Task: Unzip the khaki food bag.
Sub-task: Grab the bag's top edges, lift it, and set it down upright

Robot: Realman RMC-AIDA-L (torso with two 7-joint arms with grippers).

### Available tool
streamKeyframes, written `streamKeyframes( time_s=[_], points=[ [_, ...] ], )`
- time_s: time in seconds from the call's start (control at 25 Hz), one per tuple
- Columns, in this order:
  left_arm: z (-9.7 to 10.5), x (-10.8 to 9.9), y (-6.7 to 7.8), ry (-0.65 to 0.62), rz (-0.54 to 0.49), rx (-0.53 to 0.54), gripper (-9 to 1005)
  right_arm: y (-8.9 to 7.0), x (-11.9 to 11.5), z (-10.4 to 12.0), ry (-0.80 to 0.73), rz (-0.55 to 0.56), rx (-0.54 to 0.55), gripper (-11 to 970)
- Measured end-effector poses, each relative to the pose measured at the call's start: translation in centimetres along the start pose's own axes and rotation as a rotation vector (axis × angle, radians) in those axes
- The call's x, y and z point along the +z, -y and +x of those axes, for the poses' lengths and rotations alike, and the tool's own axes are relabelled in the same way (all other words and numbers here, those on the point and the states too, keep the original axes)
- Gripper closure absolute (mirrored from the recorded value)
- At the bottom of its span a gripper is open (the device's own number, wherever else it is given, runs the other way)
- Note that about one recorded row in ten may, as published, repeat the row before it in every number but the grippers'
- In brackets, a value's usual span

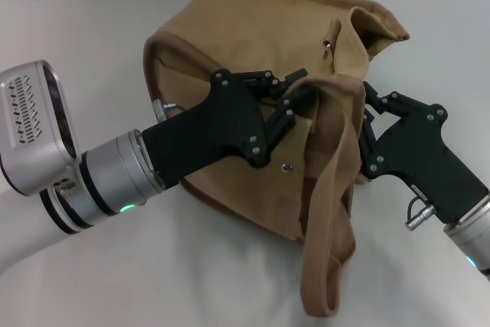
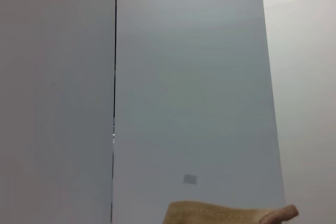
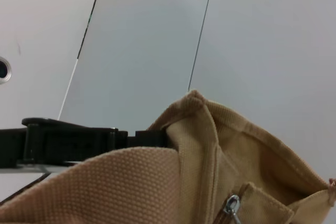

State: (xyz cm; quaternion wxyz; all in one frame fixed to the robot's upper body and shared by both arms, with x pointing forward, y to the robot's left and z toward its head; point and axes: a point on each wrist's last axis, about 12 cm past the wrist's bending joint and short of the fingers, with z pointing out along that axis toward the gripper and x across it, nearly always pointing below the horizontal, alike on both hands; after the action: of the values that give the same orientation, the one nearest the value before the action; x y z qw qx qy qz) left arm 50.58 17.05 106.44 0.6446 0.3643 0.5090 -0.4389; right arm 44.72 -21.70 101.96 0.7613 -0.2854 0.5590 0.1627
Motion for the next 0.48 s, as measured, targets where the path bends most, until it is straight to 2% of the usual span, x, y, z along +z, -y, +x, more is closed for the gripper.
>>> streamKeyframes(
  time_s=[0.48],
  points=[
    [-0.01, 0.00, -0.08, -0.002, -0.001, 0.006, 908, -0.37, 0.28, -0.29, 0.024, -0.025, 0.007, 830]
  ],
)
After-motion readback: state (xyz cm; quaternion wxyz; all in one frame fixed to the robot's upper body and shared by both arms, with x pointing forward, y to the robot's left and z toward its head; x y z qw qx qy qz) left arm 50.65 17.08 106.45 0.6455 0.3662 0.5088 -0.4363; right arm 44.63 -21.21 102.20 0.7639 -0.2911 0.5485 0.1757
